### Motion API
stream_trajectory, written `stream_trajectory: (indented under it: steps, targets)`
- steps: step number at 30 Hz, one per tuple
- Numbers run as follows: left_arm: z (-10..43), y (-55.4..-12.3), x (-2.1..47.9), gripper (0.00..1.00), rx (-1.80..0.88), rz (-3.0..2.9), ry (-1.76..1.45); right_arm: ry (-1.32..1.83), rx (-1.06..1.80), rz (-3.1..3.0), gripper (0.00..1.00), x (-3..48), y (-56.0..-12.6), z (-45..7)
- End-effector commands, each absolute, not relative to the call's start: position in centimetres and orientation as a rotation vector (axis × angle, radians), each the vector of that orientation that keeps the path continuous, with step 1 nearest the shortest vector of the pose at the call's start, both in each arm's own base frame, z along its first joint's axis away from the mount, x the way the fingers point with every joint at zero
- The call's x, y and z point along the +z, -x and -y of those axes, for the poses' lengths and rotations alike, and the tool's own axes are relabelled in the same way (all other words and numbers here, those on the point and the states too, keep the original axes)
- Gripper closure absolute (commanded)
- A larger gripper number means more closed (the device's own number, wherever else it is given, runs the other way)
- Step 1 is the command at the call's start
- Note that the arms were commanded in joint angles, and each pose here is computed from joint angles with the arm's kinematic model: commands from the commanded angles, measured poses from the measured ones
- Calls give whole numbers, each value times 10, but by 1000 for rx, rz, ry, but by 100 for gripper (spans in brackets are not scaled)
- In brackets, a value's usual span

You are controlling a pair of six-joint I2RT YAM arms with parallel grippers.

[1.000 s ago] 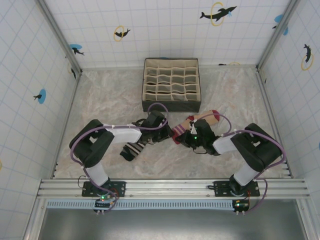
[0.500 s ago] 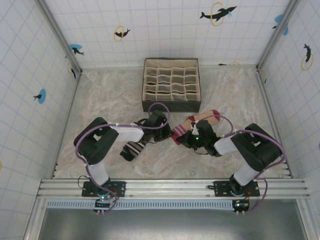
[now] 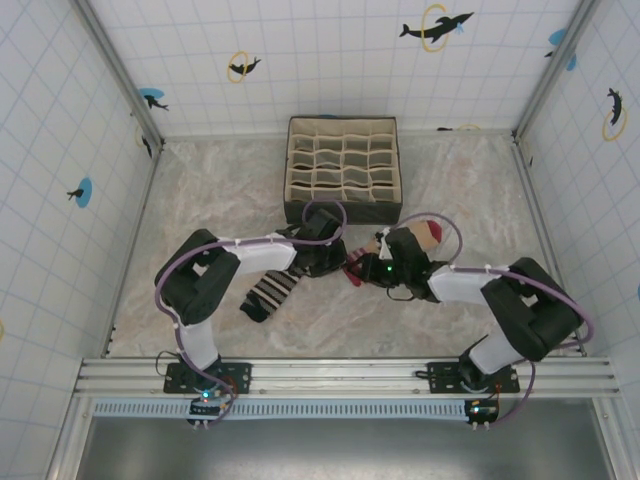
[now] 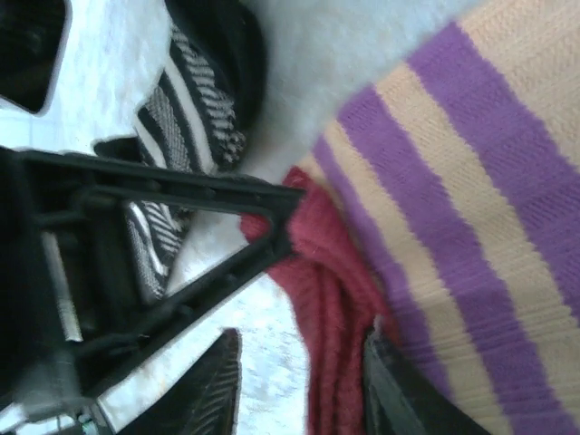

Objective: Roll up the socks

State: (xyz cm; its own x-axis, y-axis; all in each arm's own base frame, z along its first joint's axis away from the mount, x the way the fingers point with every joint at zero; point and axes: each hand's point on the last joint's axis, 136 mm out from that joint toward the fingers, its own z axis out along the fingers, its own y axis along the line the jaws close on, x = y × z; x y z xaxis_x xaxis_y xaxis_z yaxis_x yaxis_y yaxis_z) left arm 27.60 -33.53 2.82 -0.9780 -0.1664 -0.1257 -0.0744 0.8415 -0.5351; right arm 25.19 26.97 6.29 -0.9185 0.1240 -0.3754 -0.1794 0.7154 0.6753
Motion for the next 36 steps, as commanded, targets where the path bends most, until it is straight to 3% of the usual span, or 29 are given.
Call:
stream_trajectory:
  steps: [1, 6, 15, 21, 36]
  targets:
    - [317, -267, 25, 100, -704, -2932, 181, 225, 755, -2537, 28, 67, -250, -249]
    - [319, -260, 29, 100, -744, -2969, 194, 460, 371, -2403, 21, 81, -249, -235]
    - [324, -252, 27, 100, -840, -3027, 212, 811, -92, -2023, 30, 100, -228, -244]
    - [323, -251, 30, 100, -863, -3038, 214, 945, -195, -1844, 36, 101, -209, -268]
    - [315, -248, 29, 100, -871, -3051, 216, 1166, -398, -1788, 36, 48, -199, -294]
